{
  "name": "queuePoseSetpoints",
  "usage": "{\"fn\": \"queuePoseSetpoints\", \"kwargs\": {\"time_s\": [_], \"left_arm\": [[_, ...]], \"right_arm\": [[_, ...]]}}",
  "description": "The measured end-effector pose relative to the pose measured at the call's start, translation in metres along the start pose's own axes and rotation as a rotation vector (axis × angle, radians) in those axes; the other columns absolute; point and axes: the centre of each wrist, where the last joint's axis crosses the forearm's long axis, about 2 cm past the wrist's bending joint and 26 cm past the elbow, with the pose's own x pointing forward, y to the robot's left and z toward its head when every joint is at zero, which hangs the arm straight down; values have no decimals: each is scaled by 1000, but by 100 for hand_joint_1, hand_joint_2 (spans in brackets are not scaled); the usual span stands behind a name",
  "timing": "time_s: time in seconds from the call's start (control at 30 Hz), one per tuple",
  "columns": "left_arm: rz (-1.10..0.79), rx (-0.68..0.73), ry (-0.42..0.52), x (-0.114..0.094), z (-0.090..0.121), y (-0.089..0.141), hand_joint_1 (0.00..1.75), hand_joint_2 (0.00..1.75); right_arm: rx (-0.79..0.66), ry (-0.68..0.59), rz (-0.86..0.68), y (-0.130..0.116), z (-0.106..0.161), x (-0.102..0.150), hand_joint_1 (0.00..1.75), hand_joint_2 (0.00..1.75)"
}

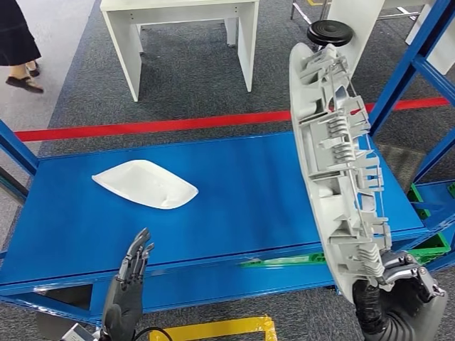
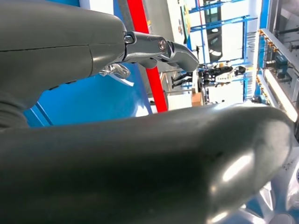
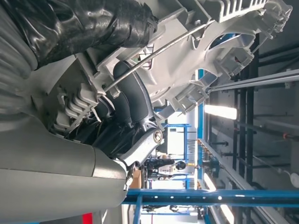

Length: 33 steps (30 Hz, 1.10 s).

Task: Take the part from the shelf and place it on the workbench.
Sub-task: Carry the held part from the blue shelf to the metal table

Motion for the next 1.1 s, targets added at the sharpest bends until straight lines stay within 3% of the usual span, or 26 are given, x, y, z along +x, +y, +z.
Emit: {"fn": "queuePoseSetpoints", "kwargs": {"time_s": [1.1], "left_arm": [[-3, 1, -16, 0, -1, -1, 0, 0]], "right_arm": [[-75, 12, 135, -2, 4, -2, 175, 175]]}}
